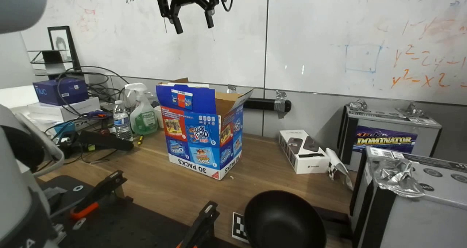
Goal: Pick the ropes and put them in the box
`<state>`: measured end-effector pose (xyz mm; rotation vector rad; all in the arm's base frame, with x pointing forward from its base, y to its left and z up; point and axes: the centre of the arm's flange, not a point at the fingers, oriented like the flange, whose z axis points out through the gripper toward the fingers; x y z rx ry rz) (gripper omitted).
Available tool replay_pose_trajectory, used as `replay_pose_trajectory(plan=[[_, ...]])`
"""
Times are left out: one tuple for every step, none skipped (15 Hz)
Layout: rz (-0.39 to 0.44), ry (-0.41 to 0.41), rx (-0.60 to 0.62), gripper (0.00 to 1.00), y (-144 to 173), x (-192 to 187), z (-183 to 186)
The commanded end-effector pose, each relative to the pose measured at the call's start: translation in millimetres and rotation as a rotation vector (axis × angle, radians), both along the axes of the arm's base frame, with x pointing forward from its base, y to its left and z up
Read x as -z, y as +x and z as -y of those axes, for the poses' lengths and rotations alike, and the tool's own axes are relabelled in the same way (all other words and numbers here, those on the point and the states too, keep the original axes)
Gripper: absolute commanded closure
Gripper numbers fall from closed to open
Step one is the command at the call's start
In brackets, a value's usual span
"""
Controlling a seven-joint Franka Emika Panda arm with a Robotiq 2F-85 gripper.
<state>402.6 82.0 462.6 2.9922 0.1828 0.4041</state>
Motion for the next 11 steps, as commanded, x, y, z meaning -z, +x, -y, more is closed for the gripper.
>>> replay_pose_trajectory(plan=[[-0.115, 0.025, -0.036, 0.00, -74, -23, 29], [-0.130, 0.027, -0.034, 0.00, -84, -19, 34], [-0.153, 0.017, -0.006, 0.00, -94, -9, 47], [-0.074, 0.008, -0.024, 0.00, -43, 20, 21], [-0.094, 0.003, -0.017, 0.00, -53, 26, 30], [-0.108, 0.002, -0.012, 0.00, -59, 31, 36], [-0.116, 0.006, -0.009, 0.00, -62, 33, 40], [-0.120, 0.011, -0.007, 0.00, -63, 34, 42], [-0.120, 0.013, -0.008, 0.00, -63, 34, 42], [-0.119, 0.013, -0.010, 0.00, -64, 34, 41], [-0.118, 0.013, -0.012, 0.00, -64, 34, 41]])
